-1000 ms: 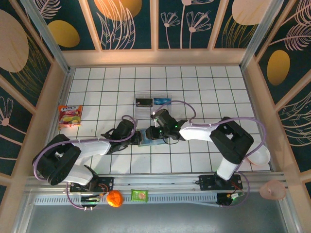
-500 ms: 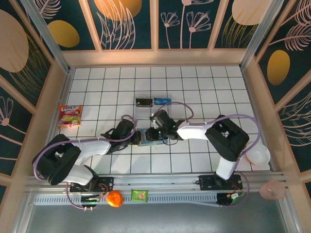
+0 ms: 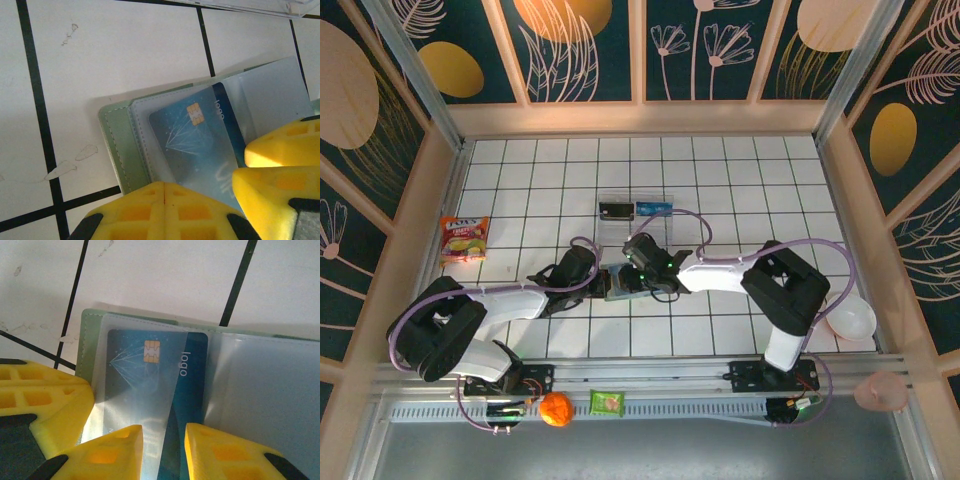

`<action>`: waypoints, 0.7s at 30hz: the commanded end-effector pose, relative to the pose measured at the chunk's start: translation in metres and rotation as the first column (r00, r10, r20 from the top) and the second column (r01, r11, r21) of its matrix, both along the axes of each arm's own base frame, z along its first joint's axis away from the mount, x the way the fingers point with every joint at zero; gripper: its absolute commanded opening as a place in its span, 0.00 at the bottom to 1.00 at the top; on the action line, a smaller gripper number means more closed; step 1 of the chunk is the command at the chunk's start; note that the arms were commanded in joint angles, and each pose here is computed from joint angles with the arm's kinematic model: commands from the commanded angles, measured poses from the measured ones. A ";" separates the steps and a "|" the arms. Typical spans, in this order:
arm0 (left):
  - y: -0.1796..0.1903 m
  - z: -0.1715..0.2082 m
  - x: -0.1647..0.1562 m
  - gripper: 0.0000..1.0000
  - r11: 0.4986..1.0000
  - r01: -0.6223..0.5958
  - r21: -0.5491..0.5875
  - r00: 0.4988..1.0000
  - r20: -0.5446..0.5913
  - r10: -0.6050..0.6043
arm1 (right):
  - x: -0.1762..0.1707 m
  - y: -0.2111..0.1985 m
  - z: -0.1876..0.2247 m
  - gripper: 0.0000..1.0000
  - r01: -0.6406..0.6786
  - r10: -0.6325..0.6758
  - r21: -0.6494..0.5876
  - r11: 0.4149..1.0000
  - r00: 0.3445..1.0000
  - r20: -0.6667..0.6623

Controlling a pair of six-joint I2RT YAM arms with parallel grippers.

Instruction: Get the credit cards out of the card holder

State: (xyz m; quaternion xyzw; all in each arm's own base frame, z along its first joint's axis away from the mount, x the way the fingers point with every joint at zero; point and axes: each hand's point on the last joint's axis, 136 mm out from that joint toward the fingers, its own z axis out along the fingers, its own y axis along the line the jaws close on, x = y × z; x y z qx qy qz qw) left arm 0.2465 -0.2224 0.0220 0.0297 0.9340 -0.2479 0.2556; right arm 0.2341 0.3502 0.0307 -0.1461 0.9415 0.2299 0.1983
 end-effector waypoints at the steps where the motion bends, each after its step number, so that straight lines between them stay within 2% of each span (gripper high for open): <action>1: 0.008 -0.007 -0.002 0.04 0.999 -0.004 0.037 1.000 -0.013 0.005 | 0.006 -0.008 0.012 0.33 0.019 -0.017 -0.034 0.999 0.997 0.074; 10: 0.005 0.006 0.002 0.06 1.000 -0.001 0.016 1.000 0.012 0.001 | 0.008 -0.009 0.039 0.33 0.018 -0.020 0.011 1.000 0.992 0.128; 21: -0.005 0.055 0.013 0.11 0.999 0.004 -0.048 0.996 0.093 0.000 | 0.012 -0.001 0.047 0.25 -0.066 0.062 0.121 0.990 0.997 0.040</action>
